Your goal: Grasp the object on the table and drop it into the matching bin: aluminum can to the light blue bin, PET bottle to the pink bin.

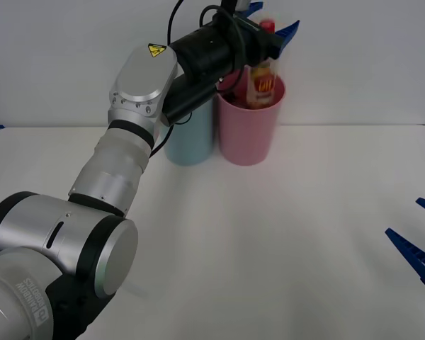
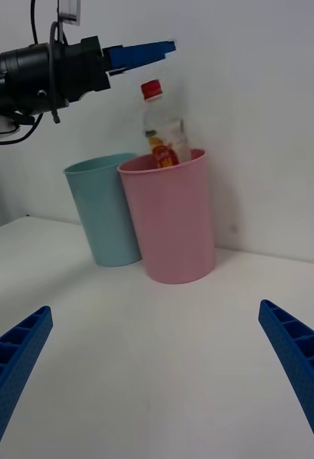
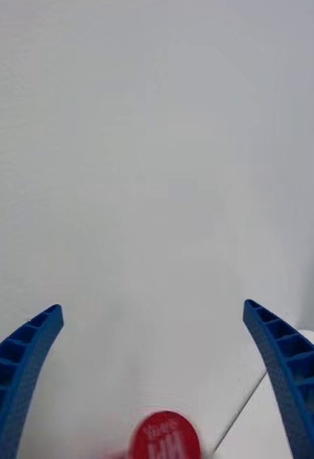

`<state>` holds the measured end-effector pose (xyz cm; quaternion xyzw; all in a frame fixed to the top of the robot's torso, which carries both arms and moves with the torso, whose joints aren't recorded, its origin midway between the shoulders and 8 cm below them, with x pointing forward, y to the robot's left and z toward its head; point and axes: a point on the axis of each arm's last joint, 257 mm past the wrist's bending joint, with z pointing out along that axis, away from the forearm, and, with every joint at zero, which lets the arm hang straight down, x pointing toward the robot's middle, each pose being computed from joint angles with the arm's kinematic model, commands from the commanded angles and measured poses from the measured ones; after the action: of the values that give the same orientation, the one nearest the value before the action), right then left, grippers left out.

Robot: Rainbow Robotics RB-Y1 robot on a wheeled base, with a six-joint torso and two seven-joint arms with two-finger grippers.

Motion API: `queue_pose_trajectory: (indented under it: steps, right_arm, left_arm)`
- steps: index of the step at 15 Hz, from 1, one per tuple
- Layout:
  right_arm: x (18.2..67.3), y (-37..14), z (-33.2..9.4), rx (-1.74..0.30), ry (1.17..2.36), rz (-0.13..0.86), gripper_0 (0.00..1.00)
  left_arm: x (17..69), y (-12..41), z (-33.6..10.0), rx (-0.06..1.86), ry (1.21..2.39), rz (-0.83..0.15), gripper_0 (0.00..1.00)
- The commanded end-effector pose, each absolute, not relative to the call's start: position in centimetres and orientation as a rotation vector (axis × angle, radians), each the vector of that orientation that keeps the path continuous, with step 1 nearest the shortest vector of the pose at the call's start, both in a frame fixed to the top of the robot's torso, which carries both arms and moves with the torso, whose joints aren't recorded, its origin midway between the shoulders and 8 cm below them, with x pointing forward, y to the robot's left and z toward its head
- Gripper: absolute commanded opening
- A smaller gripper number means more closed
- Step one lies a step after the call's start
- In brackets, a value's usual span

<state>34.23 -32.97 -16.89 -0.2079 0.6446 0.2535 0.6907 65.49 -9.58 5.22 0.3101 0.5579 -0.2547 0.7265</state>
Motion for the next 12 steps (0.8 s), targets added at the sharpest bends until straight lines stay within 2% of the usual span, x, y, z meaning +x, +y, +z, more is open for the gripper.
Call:
queue_pose_trajectory:
  steps: [1, 4, 12]
  right_arm:
    - [34.2, -33.0, -16.9, -0.465, 1.441, 0.567, 1.0]
    - [34.2, -33.0, -16.9, -0.465, 1.441, 0.567, 1.0]
    - [34.2, -33.0, -16.9, -0.465, 1.441, 0.567, 1.0]
  left_arm:
    - [65.1, -9.8, 5.2, 0.673, 1.228, -0.598, 1.0]
    - [64.8, -8.8, 4.6, 0.675, 1.224, -0.625, 1.0]
    - [61.0, -0.4, 2.3, 0.622, 1.158, -0.647, 1.0]
